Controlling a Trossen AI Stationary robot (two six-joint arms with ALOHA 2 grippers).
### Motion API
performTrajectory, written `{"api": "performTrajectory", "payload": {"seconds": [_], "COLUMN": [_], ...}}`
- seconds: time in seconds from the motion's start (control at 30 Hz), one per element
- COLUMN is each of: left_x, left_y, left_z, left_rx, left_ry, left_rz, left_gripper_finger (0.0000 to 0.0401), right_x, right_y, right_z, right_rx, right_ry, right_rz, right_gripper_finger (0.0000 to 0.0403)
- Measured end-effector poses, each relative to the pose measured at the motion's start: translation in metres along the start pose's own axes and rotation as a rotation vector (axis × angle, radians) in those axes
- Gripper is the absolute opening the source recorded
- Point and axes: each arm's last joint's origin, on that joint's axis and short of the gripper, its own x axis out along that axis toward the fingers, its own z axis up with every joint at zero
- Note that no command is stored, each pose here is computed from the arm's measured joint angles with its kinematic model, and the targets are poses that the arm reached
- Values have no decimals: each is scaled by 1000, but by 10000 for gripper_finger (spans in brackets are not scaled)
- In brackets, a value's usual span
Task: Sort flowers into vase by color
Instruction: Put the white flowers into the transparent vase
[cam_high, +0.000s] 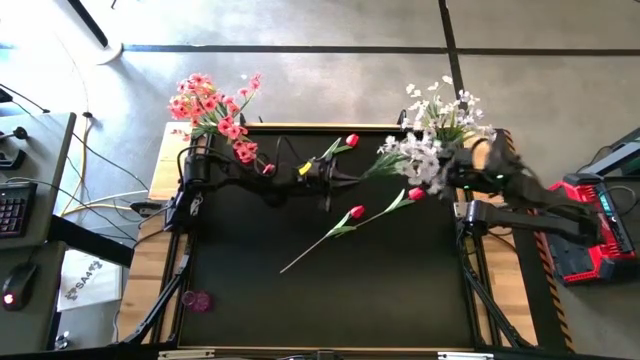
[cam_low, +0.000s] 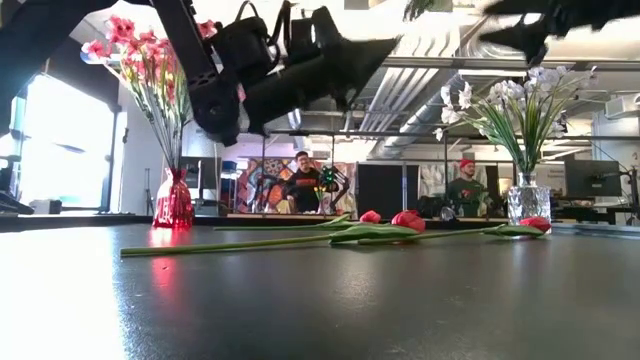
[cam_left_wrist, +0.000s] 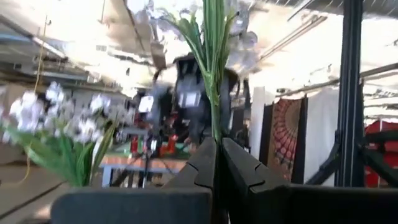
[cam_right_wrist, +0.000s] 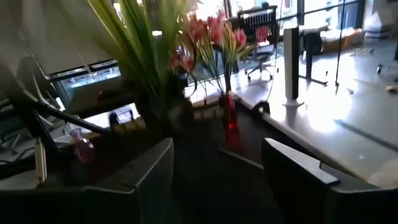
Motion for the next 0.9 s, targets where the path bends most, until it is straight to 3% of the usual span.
{"api": "performTrajectory", "payload": {"seconds": [0.27,0.43,0.67,0.9], "left_x": [16,22,25,23], "left_y": [0,-1,0,2], "left_z": [12,6,0,-12], "left_rx": [9,26,29,36], "left_ry": [-56,12,81,192], "left_rz": [-44,-33,-16,42], "left_gripper_finger": [0,0,0,0], "right_x": [31,42,55,65], "right_y": [-2,2,12,18], "right_z": [-41,-57,-56,-47], "right_rx": [1,-30,-105,-97], "right_ry": [-172,-264,-273,-279], "right_rz": [70,83,68,83], "right_gripper_finger": [231,231,231,213]}}
